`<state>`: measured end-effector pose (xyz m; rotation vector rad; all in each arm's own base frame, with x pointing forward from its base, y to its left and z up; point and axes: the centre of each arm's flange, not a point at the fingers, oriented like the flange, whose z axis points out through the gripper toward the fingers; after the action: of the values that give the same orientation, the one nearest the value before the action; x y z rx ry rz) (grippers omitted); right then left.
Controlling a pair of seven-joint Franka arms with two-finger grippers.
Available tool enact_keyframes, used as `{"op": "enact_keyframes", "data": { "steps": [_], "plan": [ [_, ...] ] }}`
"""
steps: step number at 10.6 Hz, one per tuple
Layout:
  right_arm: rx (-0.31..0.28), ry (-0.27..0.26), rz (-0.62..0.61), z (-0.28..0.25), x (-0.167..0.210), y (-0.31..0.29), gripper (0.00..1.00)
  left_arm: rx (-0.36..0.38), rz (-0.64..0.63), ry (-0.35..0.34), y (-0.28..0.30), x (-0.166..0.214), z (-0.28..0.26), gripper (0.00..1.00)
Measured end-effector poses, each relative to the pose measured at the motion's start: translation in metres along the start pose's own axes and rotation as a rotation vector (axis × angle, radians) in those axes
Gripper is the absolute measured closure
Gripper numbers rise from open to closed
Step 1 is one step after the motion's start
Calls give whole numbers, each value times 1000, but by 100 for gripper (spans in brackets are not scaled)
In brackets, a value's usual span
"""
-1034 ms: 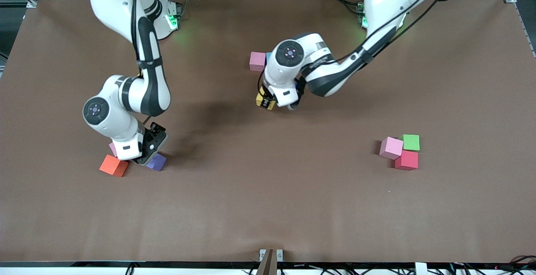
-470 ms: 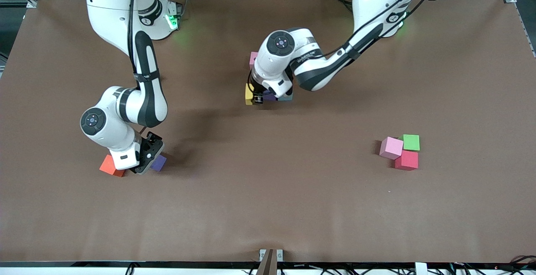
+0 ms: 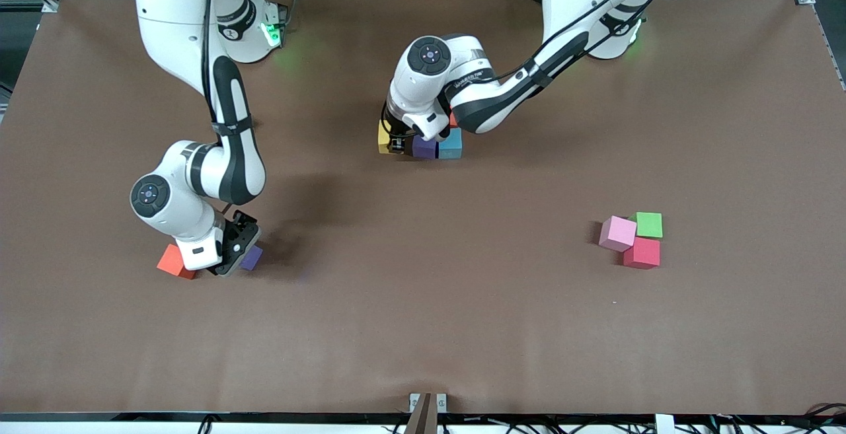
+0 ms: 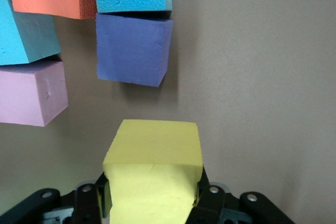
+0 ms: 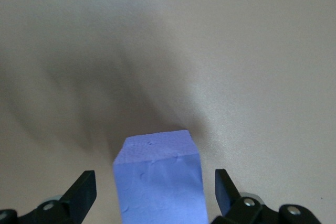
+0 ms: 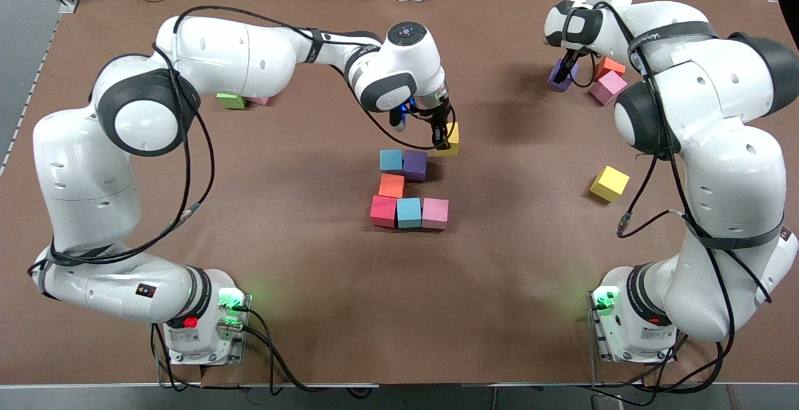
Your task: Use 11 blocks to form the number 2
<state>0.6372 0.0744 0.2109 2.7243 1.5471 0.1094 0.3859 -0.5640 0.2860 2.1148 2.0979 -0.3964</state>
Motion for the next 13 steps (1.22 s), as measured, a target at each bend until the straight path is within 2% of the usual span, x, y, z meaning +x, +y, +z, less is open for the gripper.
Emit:
{"op": "enact_keyframes", "data": {
  "steps": [6, 7, 8, 10, 13],
  "plan": [
    [4, 10, -7, 9, -3, 4, 1, 1, 11, -14, -15, 2, 22, 41],
    [3, 10, -14, 9, -2, 4, 10, 5, 15, -13, -19, 5, 28, 41],
    [2, 11, -29, 9, -2, 4, 11, 8, 22, -6, -26, 8, 38, 41],
    [1, 12, -39, 8, -1, 4, 39, 12, 33, 14, -35, 13, 54, 41],
    [-2, 16, -47, 6, 2, 5, 44, 7, 33, 21, -34, 15, 58, 41]
  ]
}}
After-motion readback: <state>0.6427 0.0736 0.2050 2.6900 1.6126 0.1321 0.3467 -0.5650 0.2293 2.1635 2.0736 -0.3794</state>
